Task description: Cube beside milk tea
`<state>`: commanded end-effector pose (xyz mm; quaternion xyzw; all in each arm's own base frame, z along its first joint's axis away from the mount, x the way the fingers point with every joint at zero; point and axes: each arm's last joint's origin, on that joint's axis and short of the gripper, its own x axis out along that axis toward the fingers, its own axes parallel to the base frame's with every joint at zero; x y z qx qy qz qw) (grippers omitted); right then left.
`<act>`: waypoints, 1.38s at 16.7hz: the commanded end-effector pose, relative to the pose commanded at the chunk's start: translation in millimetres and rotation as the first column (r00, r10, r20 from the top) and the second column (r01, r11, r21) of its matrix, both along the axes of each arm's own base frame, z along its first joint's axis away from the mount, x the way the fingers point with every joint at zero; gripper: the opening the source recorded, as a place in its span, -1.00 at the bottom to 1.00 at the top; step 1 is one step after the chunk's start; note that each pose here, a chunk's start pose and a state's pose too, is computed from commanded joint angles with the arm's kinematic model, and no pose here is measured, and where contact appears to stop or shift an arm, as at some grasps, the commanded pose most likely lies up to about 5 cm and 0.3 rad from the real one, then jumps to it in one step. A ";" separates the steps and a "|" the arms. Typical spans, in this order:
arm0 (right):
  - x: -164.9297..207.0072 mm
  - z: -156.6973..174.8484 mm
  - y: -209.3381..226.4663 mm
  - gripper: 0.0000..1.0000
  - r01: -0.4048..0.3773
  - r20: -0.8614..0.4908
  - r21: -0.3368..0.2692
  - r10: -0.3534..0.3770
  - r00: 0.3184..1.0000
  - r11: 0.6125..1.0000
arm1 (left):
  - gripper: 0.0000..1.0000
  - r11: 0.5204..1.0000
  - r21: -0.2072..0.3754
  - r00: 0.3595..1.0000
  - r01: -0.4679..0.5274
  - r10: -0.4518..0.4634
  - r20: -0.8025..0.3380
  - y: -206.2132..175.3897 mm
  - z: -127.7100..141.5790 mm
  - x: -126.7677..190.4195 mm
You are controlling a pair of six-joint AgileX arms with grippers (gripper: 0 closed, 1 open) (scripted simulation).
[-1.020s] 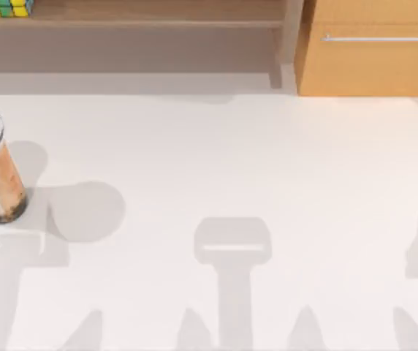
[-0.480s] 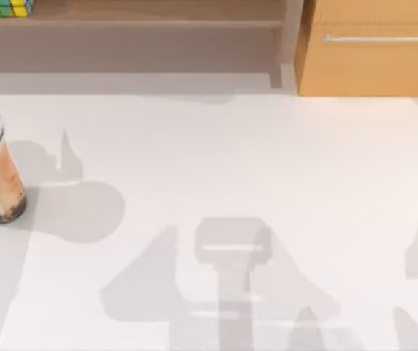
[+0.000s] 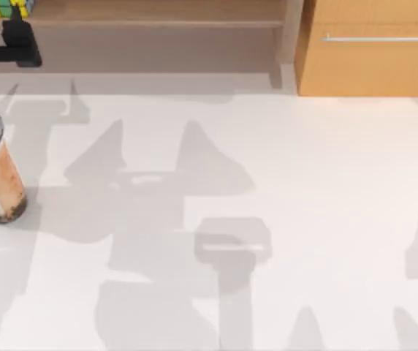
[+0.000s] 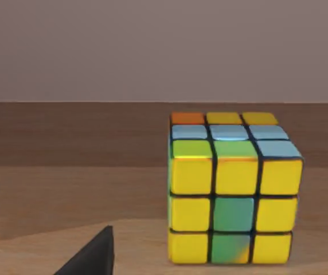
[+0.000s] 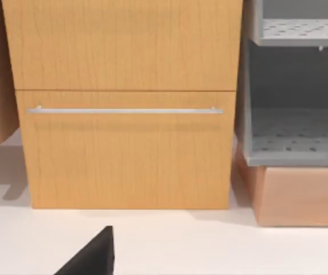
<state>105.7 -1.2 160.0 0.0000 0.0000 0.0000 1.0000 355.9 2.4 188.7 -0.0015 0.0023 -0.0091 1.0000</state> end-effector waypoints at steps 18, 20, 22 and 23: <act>0.0 0.0 0.0 1.00 0.000 0.000 0.000 0.000 1.000 1.000 | 1.00 1.000 0.003 1.000 0.002 -0.002 0.008 -1.6 -22.1 54.0; 0.0 0.0 0.0 1.00 0.000 0.000 0.000 0.000 1.000 1.000 | 1.00 1.000 0.003 1.000 0.002 -0.002 0.009 -1.7 -20.9 68.1; 0.0 0.0 0.0 1.00 0.000 0.000 0.000 0.000 1.000 1.000 | 1.00 1.000 0.003 1.000 0.002 -0.002 0.012 -1.0 -25.2 81.6; 0.0 0.0 0.0 1.00 0.000 0.000 0.000 0.000 1.000 1.000 | 1.00 1.000 0.003 1.000 0.001 -0.001 0.012 -0.6 -29.5 86.8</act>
